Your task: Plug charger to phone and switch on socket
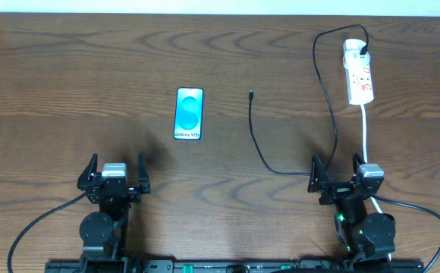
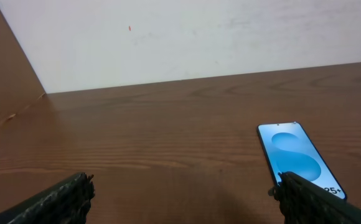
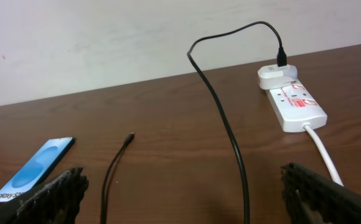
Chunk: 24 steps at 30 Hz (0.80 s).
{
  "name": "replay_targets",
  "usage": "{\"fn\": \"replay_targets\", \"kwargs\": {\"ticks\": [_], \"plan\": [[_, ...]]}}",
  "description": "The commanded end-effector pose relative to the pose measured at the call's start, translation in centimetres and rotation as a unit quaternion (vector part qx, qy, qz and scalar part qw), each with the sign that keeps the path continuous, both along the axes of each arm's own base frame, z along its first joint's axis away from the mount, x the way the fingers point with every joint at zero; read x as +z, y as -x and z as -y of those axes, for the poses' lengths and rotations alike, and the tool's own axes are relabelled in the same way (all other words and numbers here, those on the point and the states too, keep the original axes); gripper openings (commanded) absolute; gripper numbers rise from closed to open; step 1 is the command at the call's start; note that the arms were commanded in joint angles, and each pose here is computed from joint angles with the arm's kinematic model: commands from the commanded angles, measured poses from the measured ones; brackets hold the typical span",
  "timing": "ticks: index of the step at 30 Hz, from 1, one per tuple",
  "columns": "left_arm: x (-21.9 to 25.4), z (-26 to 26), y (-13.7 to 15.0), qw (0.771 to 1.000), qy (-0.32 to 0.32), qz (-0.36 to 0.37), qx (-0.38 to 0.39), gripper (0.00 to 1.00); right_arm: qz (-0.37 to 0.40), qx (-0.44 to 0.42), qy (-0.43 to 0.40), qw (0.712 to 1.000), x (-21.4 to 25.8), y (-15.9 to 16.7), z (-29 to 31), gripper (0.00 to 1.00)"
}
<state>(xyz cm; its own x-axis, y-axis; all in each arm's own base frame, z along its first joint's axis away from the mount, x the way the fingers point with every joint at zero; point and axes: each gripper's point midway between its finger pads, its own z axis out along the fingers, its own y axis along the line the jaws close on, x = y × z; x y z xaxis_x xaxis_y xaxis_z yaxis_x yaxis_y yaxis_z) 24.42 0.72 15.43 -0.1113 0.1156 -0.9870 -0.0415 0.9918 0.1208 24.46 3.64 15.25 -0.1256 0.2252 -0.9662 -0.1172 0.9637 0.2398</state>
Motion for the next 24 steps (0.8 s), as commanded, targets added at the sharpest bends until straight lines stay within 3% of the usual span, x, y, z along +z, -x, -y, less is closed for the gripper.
{"fn": "replay_targets", "kwargs": {"ticks": [1, 24], "plan": [[-1.8, -0.14, 0.06, 1.0, 0.003, -0.025, 0.004, 0.96, -0.002, 0.006, 0.003, 1.0, -0.18, 0.04, -0.22, 0.99], [-1.79, -0.13, 0.06, 1.0, 0.003, -0.025, 0.004, 0.96, -0.001, 0.0, 0.004, 1.0, -0.12, 0.0, -0.03, 0.99]]}}
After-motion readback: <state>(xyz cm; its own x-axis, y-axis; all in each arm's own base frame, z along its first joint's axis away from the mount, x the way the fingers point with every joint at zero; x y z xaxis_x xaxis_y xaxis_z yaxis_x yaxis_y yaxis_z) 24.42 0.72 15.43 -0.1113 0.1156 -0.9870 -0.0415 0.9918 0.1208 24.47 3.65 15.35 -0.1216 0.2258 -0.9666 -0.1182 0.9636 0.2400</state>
